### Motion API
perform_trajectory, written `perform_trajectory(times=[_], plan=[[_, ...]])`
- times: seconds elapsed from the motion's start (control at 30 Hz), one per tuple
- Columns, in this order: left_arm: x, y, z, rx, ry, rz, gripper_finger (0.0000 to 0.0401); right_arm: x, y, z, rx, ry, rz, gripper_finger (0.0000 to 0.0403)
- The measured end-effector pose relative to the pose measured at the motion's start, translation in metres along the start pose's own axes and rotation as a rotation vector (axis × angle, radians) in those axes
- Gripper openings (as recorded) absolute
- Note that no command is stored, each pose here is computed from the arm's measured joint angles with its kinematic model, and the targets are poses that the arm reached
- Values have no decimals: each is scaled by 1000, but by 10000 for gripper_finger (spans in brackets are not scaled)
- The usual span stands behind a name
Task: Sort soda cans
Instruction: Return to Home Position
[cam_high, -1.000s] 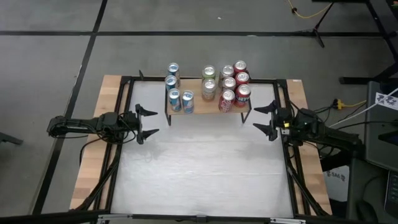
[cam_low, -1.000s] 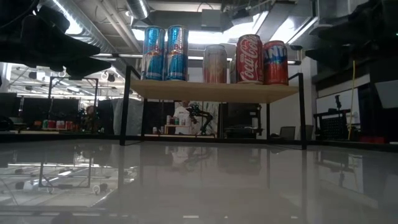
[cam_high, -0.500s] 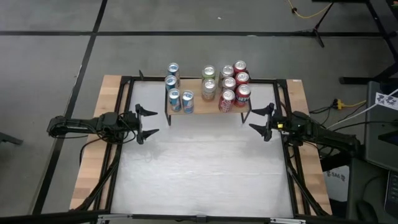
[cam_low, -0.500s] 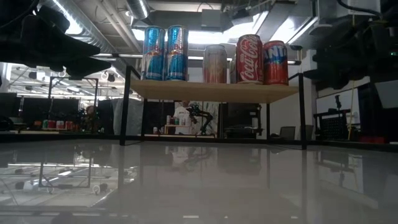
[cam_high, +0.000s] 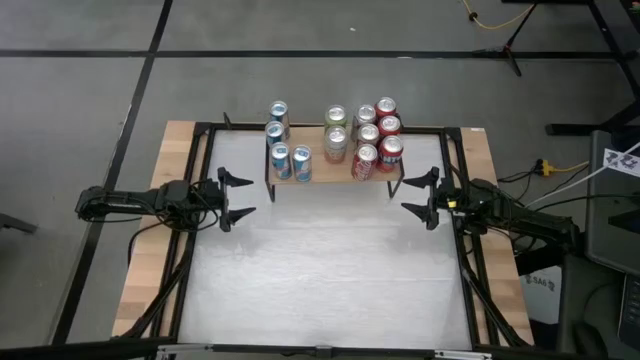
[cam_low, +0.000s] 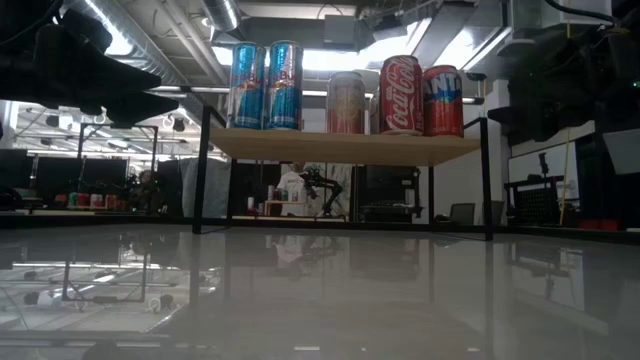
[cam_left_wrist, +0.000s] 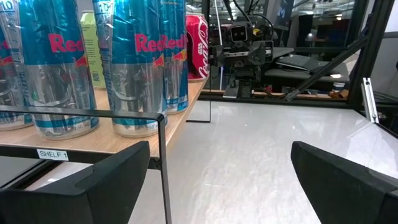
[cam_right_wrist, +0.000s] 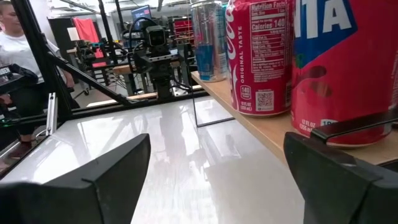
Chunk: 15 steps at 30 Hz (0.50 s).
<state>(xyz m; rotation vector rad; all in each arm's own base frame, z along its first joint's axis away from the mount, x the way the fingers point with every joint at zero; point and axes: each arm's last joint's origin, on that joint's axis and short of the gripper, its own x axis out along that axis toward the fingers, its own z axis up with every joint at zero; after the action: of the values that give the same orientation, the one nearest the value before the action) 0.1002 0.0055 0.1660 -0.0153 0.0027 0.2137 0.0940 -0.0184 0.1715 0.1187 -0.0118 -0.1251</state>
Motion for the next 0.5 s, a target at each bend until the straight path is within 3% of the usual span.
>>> perform_trajectory(times=[0.2, 0.5], plan=[[0, 0, 0, 0, 0, 0, 386, 0, 0, 0, -1, 3, 0, 326], [0, 0, 0, 0, 0, 0, 386, 0, 0, 0, -23, 4, 9, 196]])
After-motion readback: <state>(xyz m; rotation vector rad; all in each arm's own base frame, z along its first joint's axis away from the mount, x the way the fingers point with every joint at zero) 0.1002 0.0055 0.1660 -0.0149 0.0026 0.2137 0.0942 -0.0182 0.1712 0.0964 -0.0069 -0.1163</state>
